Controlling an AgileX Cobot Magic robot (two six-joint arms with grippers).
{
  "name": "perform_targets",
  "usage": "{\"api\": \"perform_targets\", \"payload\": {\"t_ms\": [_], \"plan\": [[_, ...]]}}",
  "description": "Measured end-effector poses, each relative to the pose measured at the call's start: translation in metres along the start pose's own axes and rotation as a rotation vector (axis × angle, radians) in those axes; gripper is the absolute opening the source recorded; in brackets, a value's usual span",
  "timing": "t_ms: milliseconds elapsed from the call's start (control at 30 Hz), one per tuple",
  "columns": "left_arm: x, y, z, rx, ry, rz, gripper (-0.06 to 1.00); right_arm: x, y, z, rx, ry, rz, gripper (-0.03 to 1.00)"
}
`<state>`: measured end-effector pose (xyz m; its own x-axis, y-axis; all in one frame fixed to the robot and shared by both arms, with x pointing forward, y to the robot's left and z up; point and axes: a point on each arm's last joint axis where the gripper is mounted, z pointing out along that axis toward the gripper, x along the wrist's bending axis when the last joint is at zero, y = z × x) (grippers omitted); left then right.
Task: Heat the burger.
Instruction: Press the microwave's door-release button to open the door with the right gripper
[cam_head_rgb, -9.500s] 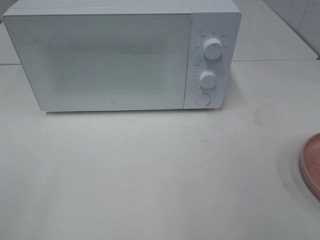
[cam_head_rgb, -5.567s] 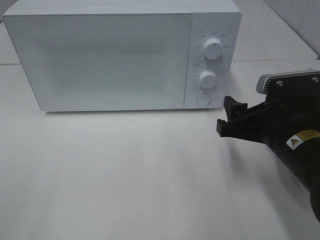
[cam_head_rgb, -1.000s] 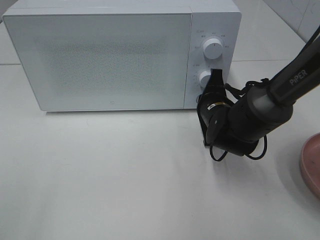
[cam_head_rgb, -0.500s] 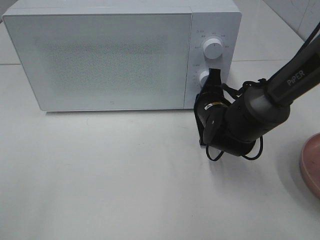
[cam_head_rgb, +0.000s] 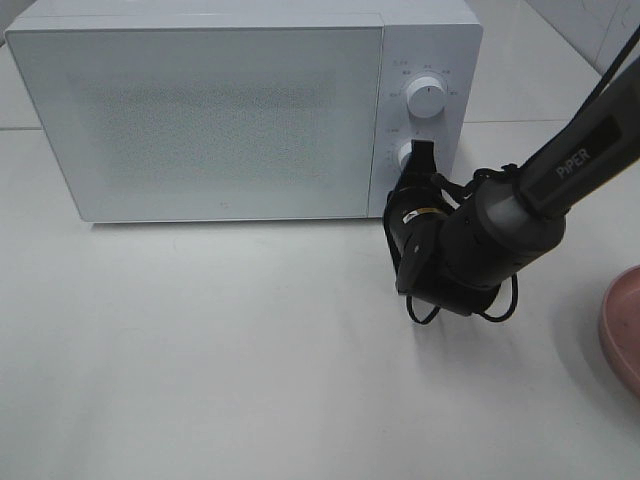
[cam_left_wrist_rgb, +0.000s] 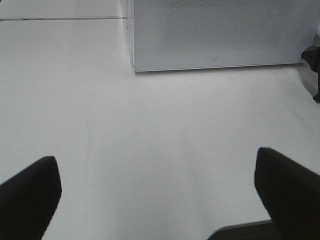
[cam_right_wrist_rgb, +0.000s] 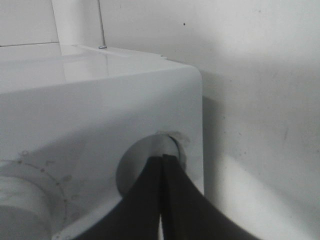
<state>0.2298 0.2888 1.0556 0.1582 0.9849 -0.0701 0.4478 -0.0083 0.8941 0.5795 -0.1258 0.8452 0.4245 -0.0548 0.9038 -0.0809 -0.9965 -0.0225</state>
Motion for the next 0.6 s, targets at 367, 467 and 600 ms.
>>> {"api": "perform_targets", "payload": {"t_ms": [367, 467, 600], "plan": [[0.0, 0.0, 0.0, 0.0, 0.0, 0.0, 0.97, 0.0013, 0.0004, 0.0023, -0.017, 0.032, 0.0, 0.01], [0.0, 0.0, 0.0, 0.0, 0.0, 0.0, 0.97, 0.0032, -0.0006, 0.0047, -0.026, 0.037, 0.014, 0.01], [0.0, 0.0, 0.0, 0.0, 0.0, 0.0, 0.97, 0.0049, -0.0013, 0.0079, -0.036, 0.041, 0.02, 0.01]]}}
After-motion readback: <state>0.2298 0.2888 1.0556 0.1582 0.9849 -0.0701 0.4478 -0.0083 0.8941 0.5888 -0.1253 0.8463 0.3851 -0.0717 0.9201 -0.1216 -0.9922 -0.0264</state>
